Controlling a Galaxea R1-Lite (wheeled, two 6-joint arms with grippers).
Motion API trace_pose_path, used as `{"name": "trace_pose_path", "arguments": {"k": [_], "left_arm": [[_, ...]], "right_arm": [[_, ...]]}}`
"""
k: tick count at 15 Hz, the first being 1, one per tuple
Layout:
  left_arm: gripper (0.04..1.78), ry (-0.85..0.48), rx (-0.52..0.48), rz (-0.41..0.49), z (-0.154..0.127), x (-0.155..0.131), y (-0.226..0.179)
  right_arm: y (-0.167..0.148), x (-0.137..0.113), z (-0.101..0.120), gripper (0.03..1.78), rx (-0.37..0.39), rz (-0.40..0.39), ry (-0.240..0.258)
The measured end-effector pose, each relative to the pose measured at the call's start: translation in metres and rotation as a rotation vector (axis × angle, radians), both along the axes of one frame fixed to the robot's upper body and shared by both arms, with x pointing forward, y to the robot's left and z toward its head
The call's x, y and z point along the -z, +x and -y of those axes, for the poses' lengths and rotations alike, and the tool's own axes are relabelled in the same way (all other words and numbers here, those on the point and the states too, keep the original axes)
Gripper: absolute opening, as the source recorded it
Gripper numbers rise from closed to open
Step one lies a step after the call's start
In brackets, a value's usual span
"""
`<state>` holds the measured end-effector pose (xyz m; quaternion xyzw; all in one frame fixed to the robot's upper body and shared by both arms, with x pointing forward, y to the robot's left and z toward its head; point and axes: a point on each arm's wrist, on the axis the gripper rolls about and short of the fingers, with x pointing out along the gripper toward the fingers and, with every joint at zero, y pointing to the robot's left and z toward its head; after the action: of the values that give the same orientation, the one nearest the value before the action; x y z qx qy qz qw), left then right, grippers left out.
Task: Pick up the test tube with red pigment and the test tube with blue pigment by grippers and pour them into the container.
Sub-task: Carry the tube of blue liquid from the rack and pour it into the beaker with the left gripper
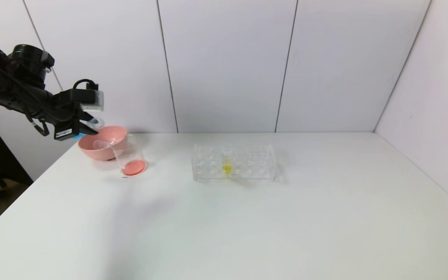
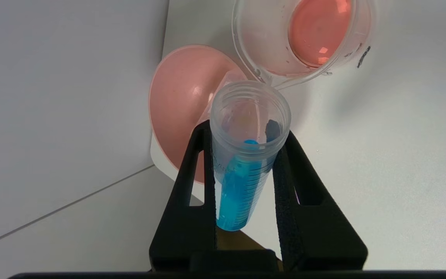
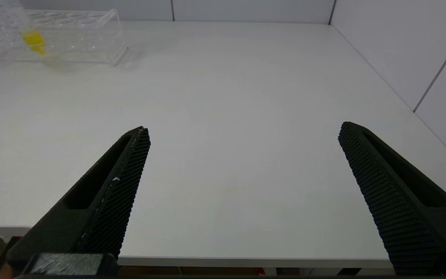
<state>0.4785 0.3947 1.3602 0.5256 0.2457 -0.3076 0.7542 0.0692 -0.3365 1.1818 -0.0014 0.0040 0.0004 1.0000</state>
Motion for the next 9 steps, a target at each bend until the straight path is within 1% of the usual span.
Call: {"name": "trace_pose_path", "arguments": {"k": [9], "left_arm": [[0.44, 0.056, -0.033, -0.041, 0.0109, 0.0035, 0.0017]], "right_arm": [[0.0000, 0.0000, 0.0000, 1.77, 0.000, 0.000, 0.000]]}}
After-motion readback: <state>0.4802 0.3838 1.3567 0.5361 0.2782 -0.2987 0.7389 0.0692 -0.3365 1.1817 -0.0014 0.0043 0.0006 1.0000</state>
